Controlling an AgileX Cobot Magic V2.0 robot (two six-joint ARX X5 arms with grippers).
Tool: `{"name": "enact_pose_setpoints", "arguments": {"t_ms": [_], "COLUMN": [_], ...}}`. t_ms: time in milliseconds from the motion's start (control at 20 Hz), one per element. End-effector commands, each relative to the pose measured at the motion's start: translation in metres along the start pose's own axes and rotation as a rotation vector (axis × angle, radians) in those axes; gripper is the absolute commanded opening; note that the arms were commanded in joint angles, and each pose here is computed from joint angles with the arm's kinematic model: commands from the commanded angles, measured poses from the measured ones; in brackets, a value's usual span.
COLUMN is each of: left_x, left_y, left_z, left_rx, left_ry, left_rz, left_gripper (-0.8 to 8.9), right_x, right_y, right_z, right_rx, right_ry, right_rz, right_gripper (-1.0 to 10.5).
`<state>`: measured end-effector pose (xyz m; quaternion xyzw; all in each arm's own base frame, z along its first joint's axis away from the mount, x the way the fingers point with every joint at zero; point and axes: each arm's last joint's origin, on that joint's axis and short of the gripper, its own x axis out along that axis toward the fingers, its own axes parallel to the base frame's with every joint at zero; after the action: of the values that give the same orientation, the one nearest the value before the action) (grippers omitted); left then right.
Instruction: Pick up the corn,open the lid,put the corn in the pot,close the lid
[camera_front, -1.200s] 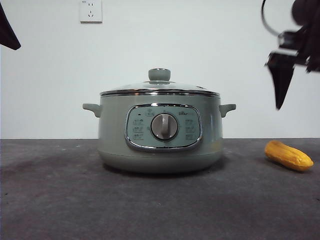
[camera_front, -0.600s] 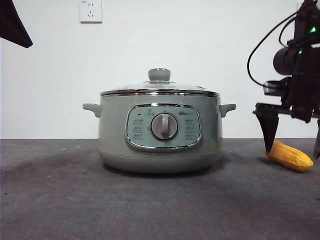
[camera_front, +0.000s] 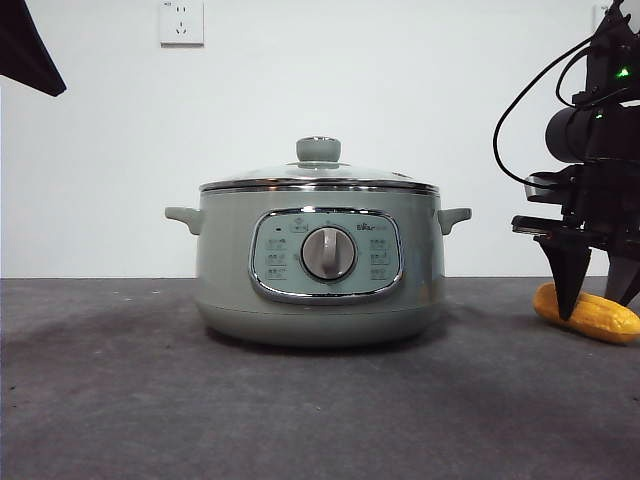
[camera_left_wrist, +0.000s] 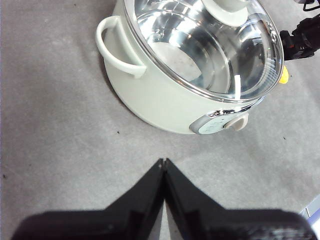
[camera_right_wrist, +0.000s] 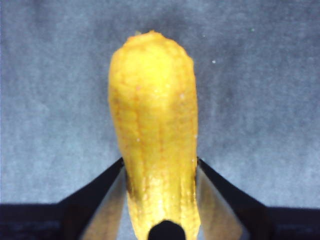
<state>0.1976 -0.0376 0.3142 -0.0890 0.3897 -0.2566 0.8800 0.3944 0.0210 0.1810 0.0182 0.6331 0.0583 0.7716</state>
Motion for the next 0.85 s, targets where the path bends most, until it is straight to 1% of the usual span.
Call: {"name": "enact_pose_setpoints", "arguments": {"t_ms": [50,200,300,450,600,700,750,850], "left_x": [0.000,0.001,0.001,0.007,0.028,0.047,0.056,0.077], "left_y": [-0.001,-0.008,-0.017,-0.035,-0.050,-0.057,-0.059,-0.064], "left_z": [0.004,0.009,0.018,0.042,0.071,0.089,0.096,0.111], "left_rx": [0.031,0.065,0.094,0.149,0.185,0.190,0.195,0.201], "left_ry": [-0.032,-0.052,-0.058,-0.059,-0.036,-0.014,-0.004,0.022], "left_rz": [-0.012,-0.041,-0.068,-0.120,-0.167,-0.188,-0.196,-0.205], "left_gripper": [-0.04,-0.04,-0.04,0.00,0.01,0.15,0.65,2.45], "right_x": [0.002,-0.023,-0.048,-0.096,-0.144,-0.170,-0.182,-0.205], "right_y": [0.000,0.002,0.004,0.009,0.013,0.017,0.018,0.020], "right_z": [-0.002,-0.011,-0.017,-0.034,-0.060,-0.078,-0.086,-0.105], "right_rx": [-0.001,0.002,-0.001,-0.007,-0.011,-0.016,-0.017,-0.022], "right_ry": [0.024,0.041,0.014,-0.058,-0.111,-0.153,-0.179,-0.231], "right_rz": [0.000,-0.022,-0.037,-0.046,-0.062,-0.060,-0.060,-0.060], "right_gripper": [-0.1,-0.1,-0.1,-0.1,-0.1,-0.1,-0.1,-0.1]}}
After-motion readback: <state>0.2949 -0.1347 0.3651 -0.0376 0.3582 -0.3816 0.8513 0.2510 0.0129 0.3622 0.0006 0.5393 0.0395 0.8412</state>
